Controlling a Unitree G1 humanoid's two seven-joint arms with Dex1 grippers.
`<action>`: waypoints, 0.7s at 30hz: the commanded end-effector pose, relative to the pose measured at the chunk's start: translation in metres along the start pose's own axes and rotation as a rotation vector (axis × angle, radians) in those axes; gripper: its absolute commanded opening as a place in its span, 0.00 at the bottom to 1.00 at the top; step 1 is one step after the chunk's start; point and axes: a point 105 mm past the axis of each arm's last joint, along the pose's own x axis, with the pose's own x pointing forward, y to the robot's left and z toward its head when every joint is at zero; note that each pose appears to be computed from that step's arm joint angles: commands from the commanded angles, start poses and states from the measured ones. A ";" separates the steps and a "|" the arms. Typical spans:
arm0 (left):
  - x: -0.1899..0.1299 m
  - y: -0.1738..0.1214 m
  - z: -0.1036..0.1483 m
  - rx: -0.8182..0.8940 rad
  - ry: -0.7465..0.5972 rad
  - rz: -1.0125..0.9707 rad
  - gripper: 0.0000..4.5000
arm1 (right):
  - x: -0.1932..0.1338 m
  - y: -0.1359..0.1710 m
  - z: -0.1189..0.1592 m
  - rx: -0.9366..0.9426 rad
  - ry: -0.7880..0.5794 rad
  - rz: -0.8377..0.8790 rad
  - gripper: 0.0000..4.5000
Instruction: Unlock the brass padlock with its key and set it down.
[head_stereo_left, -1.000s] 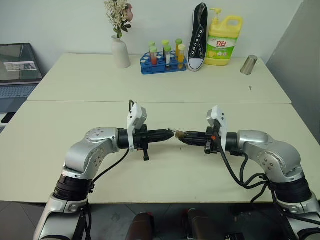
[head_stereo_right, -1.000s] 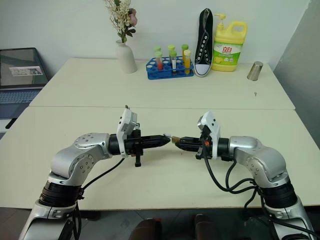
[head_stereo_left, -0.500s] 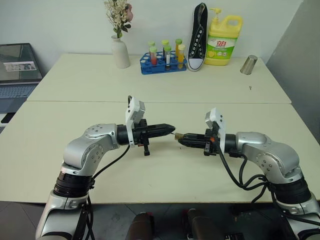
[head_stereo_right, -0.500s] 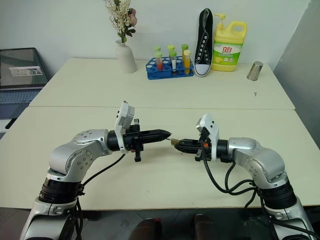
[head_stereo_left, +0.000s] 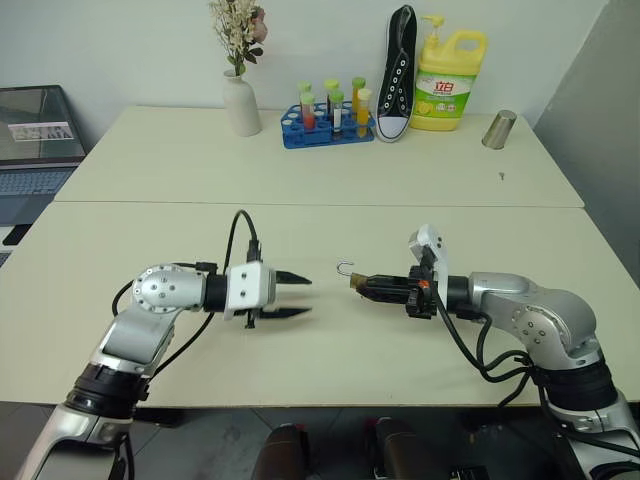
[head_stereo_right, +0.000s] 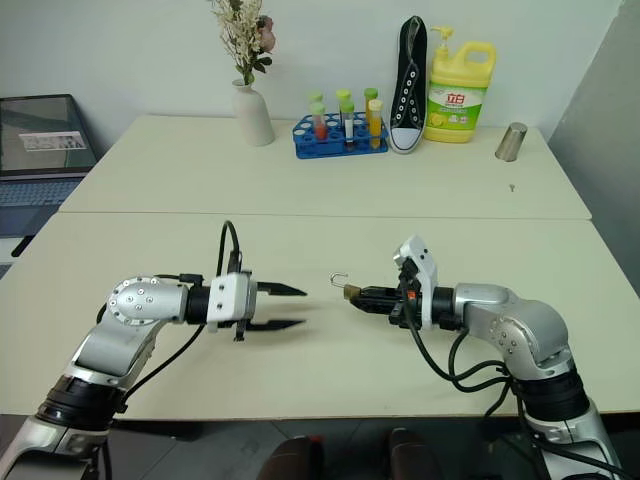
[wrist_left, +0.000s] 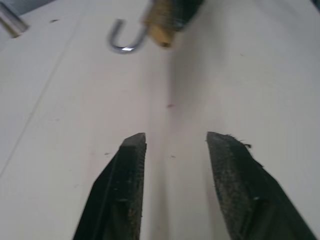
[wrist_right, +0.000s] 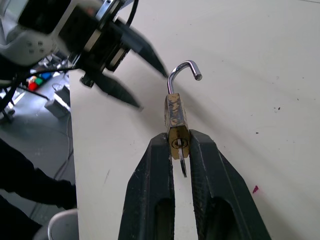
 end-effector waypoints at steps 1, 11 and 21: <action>-0.003 0.000 0.009 0.017 -0.012 -0.012 0.75 | 0.000 -0.008 -0.004 0.114 0.014 -0.038 0.02; -0.004 0.001 0.010 0.032 0.011 0.020 1.00 | 0.015 -0.024 -0.024 0.283 0.102 -0.061 0.02; 0.003 -0.003 0.017 0.019 -0.017 0.016 1.00 | 0.006 -0.048 -0.037 0.402 0.190 -0.135 0.02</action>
